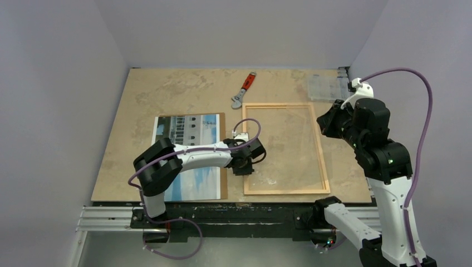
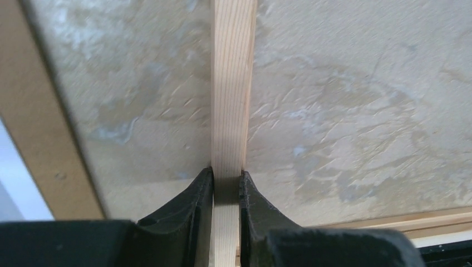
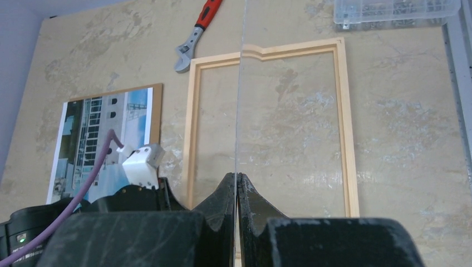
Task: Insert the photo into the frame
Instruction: Move the photo frame to the center of the board.
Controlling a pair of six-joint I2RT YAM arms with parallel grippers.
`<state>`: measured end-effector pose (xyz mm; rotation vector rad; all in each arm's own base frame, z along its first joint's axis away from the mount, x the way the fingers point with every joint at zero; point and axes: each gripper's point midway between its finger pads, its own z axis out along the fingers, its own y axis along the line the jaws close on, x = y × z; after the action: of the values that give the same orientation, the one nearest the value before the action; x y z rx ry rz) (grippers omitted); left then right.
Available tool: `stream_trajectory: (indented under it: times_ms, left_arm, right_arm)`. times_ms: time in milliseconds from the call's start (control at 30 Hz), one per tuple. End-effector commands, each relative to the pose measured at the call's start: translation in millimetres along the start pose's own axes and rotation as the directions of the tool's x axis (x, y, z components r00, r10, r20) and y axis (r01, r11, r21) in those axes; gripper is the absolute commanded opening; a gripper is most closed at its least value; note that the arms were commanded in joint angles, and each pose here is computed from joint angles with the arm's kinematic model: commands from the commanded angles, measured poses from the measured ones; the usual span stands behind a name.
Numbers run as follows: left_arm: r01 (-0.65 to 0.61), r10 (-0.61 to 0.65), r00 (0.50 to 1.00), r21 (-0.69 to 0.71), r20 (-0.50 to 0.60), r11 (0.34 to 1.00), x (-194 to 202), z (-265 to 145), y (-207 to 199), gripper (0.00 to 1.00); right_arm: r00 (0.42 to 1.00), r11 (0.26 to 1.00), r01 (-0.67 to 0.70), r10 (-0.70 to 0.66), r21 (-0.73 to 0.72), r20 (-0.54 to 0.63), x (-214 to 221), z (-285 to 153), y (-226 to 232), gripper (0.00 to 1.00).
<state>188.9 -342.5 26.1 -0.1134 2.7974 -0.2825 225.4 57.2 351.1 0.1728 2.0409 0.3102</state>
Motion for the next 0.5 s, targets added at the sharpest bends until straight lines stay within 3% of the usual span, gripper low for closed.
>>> stream_trajectory:
  times_ms: [0, 467]
  left_arm:
    - [0.066, -0.067, 0.998, -0.075, -0.004, 0.995, 21, -15, 30, 0.00]
    - [0.131, -0.128, 0.991, -0.120, 0.027, 0.984, 16, -19, 76, 0.00]
  right_arm:
    - [0.998, 0.998, -0.004, 0.008, -0.061, 0.063, -15, 4, 13, 0.00]
    - [1.000, 0.994, -0.007, 0.009, -0.105, 0.020, -2, 21, 20, 0.00]
